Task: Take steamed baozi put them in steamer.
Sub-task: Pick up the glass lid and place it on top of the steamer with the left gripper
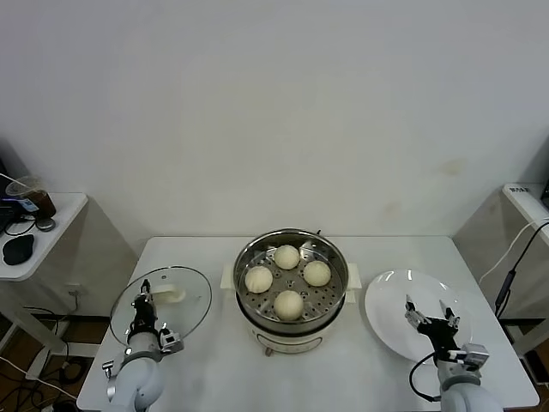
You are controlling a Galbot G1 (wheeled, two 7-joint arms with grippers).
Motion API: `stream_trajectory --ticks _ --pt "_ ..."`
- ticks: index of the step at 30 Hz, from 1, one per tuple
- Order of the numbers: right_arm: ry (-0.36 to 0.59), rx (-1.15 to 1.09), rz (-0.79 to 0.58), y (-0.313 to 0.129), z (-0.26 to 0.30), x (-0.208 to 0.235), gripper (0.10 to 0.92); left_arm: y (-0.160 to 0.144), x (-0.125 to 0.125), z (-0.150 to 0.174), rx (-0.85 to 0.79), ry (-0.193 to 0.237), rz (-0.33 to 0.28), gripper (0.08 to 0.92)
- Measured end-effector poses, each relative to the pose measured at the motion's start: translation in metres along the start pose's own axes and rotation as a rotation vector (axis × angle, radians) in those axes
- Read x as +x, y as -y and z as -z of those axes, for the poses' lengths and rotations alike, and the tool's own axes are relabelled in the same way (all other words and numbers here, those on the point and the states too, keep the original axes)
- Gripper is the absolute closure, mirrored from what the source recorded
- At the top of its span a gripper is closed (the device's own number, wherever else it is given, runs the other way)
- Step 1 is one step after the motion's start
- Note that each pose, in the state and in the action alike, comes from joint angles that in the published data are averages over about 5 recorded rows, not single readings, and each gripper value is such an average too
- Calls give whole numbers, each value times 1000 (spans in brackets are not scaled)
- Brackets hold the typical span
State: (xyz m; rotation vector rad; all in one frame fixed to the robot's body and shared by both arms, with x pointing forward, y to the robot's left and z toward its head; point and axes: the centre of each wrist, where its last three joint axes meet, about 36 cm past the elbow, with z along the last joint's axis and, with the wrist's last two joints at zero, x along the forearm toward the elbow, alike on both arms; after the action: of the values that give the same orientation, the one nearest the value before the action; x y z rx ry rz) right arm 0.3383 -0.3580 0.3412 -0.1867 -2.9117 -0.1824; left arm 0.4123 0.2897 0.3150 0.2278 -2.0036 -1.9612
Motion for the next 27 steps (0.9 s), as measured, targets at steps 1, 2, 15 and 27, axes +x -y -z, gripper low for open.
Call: stream_trajectory --ticks 1,2,15,27 --pt "1 -1 0 0 1 0 200 -7 1 4 2 -14 6 828" --pt "2 -1 0 0 1 1 200 -14 3 7 3 -30 12 828" --pt "17 -2 -16 9 15 6 200 -82 35 44 40 -147 65 828" --pt "15 28 -37 23 24 13 200 -122 73 89 75 -114 112 828"
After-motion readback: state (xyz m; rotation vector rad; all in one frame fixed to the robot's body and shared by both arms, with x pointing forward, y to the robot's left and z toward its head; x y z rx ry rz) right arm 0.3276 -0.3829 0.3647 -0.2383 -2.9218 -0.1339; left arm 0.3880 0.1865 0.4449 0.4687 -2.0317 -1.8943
